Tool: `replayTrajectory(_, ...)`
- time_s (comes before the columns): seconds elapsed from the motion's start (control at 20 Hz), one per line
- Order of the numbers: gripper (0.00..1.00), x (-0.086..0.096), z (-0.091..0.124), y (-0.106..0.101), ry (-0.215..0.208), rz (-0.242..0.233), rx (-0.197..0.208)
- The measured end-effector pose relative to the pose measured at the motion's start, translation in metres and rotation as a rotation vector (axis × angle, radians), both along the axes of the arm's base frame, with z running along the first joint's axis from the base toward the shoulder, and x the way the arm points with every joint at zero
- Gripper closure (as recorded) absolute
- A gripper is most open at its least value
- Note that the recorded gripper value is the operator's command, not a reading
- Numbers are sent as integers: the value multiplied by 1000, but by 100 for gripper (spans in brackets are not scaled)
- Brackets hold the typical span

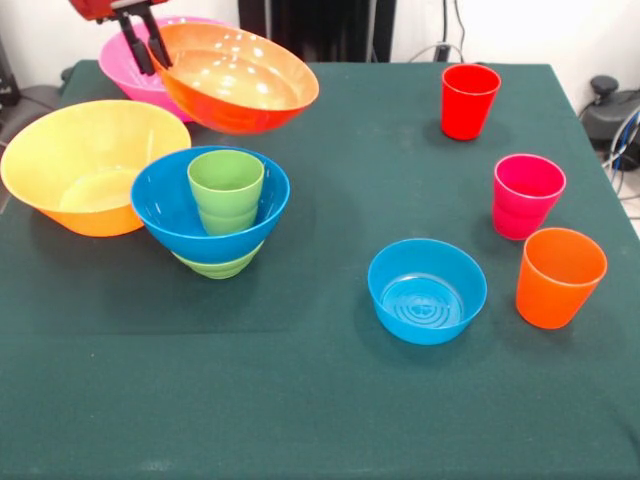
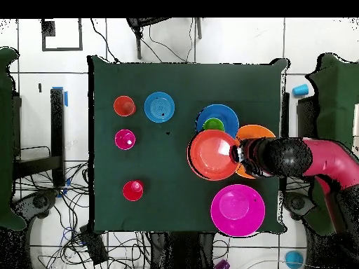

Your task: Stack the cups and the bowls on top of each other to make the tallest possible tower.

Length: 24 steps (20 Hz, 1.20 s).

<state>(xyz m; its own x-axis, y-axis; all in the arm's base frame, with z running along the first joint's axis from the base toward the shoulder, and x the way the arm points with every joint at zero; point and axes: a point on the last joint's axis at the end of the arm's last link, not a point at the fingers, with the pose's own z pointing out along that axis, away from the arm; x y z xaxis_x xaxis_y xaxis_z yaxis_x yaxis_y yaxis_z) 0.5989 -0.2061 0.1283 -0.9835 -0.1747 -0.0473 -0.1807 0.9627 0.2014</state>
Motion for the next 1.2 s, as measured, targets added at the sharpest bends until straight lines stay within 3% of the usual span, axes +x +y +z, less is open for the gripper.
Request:
replayTrajectory(0.3, 100, 20, 9, -4, -51, -15, 50)
replayTrajectory(0.7, 100, 31, 18, -5, -92, -36, 121)
replayTrajectory(1.2, 100, 42, 1, -17, -112, -71, 164)
